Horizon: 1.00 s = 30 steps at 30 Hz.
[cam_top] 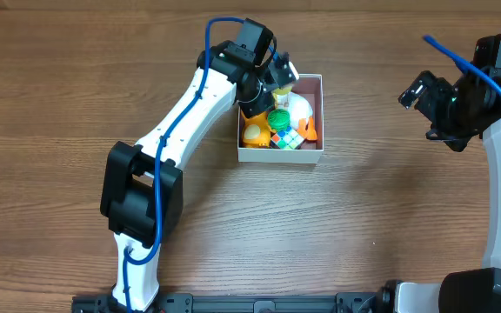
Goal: Pack container
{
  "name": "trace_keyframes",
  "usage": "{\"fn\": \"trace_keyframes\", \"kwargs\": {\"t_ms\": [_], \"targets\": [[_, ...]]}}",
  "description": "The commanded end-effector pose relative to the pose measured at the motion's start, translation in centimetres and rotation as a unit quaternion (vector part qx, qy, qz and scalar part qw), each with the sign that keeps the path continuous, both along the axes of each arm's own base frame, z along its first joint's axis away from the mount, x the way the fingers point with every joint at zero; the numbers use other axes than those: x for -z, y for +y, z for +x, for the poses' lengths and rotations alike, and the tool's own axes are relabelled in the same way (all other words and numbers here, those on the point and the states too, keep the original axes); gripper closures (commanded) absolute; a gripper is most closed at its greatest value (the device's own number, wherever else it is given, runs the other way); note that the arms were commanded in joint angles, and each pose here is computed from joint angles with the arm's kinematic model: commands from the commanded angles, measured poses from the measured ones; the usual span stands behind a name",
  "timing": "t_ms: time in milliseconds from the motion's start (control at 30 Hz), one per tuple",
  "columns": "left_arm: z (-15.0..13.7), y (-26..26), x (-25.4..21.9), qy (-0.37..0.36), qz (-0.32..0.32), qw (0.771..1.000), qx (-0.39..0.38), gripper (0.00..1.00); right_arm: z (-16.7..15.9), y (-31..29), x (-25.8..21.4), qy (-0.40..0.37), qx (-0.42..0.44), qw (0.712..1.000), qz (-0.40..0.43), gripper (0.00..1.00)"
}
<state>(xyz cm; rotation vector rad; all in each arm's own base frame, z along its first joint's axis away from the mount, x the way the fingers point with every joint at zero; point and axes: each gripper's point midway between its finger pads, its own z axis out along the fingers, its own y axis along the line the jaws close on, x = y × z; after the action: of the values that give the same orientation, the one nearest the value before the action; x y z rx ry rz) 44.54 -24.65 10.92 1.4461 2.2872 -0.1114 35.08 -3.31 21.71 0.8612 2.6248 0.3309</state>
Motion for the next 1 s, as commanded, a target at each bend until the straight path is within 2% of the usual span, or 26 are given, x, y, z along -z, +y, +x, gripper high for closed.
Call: {"fn": "trace_keyframes", "kwargs": {"t_ms": [0,33,267,333,367,433,467,500,567,700,767,833,867,900,967], "targets": [[1.1,-0.8,-1.1,-0.063,0.026,0.994,0.09,0.92,0.1,-0.1,-0.2,-0.003,0.003,1.0,0.001,0.0],[1.6,-1.0,-1.3,-0.074,0.023,0.993,0.09,0.81,0.1,-0.1,-0.2,-0.003,0.003,1.0,0.001,0.0],[3.1,-1.5,-2.3,-0.108,0.011,0.991,0.079,0.57,0.1,-0.1,-0.2,-0.003,0.003,1.0,0.001,0.0],[3.8,-0.3,-3.7,-0.121,0.023,0.992,0.008,0.54,0.1,-0.1,-0.2,-0.003,0.003,1.0,0.001,0.0],[4.4,0.8,-5.9,-0.138,0.02,0.989,-0.059,0.54,0.1,-0.1,-0.2,-0.003,0.003,1.0,0.001,0.0],[3.8,2.0,-9.8,-0.145,-0.004,0.982,-0.12,0.55,0.1,-0.1,-0.2,-0.003,0.003,1.0,0.001,0.0],[2.9,2.7,-12.9,-0.147,-0.035,0.976,-0.159,0.52,0.1,-0.1,-0.2,-0.003,0.003,1.0,0.001,0.0],[0.7,4.1,-16.8,-0.145,-0.069,0.966,-0.204,0.52,0.1,-0.1,-0.2,-0.003,0.003,1.0,0.001,0.0],[-2.9,6.6,-20.5,-0.137,-0.089,0.955,-0.246,0.52,0.1,-0.1,-0.2,-0.003,0.003,1.0,0.001,0.0],[-10.0,13.9,-24.0,-0.105,-0.094,0.921,-0.364,0.49,0.1,-0.1,-0.2,-0.003,0.003,1.0,0.001,0.0],[-14.9,19.1,-24.3,-0.068,-0.078,0.891,-0.443,0.48,0.1,-0.1,-0.2,-0.003,0.003,1.0,0.001,0.0],[-18.4,22.8,-24.5,-0.053,-0.061,0.868,-0.49,0.37,0.1,-0.1,-0.2,-0.003,0.003,1.0,0.001,0.0],[-19.6,24.1,-24.6,-0.052,-0.055,0.859,-0.506,0.16,0.1,-0.1,-0.2,-0.003,0.003,1.0,0.001,0.0],[-20.7,25.2,-24.8,-0.051,-0.052,0.851,-0.521,0.0,0.1,-0.1,-0.2,-0.003,0.003,1.0,0.001,0.0],[-22.0,25.8,-25.5,-0.058,-0.073,0.841,-0.534,0.0,0.1,-0.1,-0.2,-0.003,0.003,1.0,0.001,0.0]]}}
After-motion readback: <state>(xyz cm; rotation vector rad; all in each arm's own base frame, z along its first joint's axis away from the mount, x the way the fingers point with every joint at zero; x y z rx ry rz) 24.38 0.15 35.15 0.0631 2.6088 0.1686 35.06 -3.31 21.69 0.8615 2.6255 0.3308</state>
